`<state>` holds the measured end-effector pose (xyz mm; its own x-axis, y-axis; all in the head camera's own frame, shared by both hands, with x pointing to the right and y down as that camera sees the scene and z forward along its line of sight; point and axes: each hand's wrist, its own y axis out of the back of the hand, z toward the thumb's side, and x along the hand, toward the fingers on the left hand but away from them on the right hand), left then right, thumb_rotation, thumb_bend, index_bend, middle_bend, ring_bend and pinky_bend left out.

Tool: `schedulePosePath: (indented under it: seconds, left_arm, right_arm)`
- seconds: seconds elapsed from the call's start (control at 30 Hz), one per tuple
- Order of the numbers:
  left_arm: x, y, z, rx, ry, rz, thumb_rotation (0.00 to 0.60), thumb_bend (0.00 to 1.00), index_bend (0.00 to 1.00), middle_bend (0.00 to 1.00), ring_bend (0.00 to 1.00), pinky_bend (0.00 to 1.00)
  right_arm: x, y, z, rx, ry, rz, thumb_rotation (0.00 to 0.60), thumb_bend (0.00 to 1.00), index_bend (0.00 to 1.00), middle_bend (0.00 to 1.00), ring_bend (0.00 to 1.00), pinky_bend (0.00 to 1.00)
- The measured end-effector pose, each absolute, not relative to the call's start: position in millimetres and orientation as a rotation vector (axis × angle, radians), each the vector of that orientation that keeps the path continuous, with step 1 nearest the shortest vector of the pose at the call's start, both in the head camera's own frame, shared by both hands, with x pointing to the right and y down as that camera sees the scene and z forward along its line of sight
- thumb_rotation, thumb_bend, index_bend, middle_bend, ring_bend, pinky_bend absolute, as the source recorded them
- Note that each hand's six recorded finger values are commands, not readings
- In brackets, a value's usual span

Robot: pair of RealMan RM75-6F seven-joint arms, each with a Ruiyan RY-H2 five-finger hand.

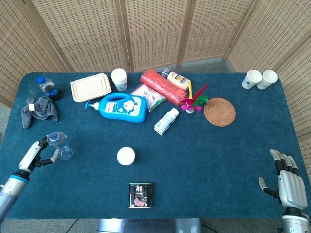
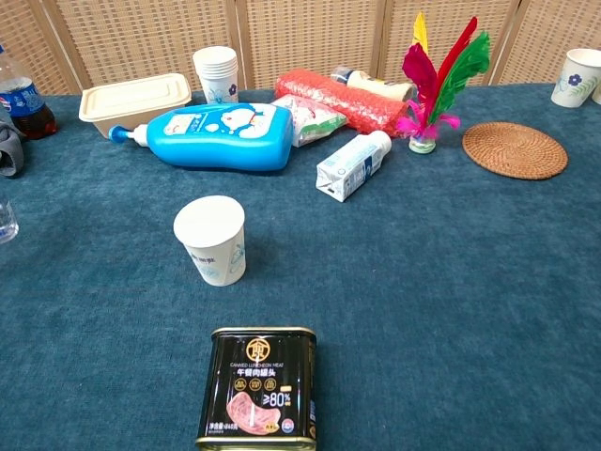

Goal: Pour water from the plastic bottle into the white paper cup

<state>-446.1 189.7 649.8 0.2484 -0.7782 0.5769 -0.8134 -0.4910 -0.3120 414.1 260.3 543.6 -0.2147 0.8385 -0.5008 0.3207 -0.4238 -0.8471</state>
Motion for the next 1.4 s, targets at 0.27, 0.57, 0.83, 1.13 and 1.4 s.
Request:
schedulePosePath:
  seconds: [0.27, 0.57, 0.83, 1.13, 1.4]
  left_arm:
    - [-448, 201, 662, 2.436, -1.569, 1.095, 0.6, 0.66, 0.26, 0.28, 0.32, 0.41]
    - [-436, 204, 675, 2.466, -1.559, 1.077, 0.6, 0.66, 0.26, 0.28, 0.32, 0.4]
    - [-419, 197, 682, 2.484, -1.552, 1.008, 0.6, 0.66, 0.26, 0.28, 0.32, 0.4]
    - [-404, 197, 691, 2.509, -1.516, 0.988, 0.6, 0.66, 0.26, 0.28, 0.31, 0.39]
    - [-406, 200, 692, 2.512, -1.502, 1.002, 0.6, 0.65, 0.26, 0.28, 0.28, 0.36]
  right_arm:
    - [413, 260, 546, -1.641, -1.364, 1.676, 0.59, 0.4, 0.0, 0.09, 0.0, 0.0]
    - [414, 261, 545, -1.636, -1.365, 1.683, 0.592, 0.4, 0.0, 0.09, 0.0, 0.0]
    - [418, 263, 543, -1.626, -1.375, 1.689, 0.592, 0.4, 0.0, 0.09, 0.0, 0.0]
    - [420, 264, 541, -1.619, -1.381, 1.69, 0.589, 0.4, 0.0, 0.09, 0.0, 0.0]
    - [420, 264, 542, -1.62, -1.383, 1.689, 0.592, 0.4, 0.0, 0.09, 0.0, 0.0]
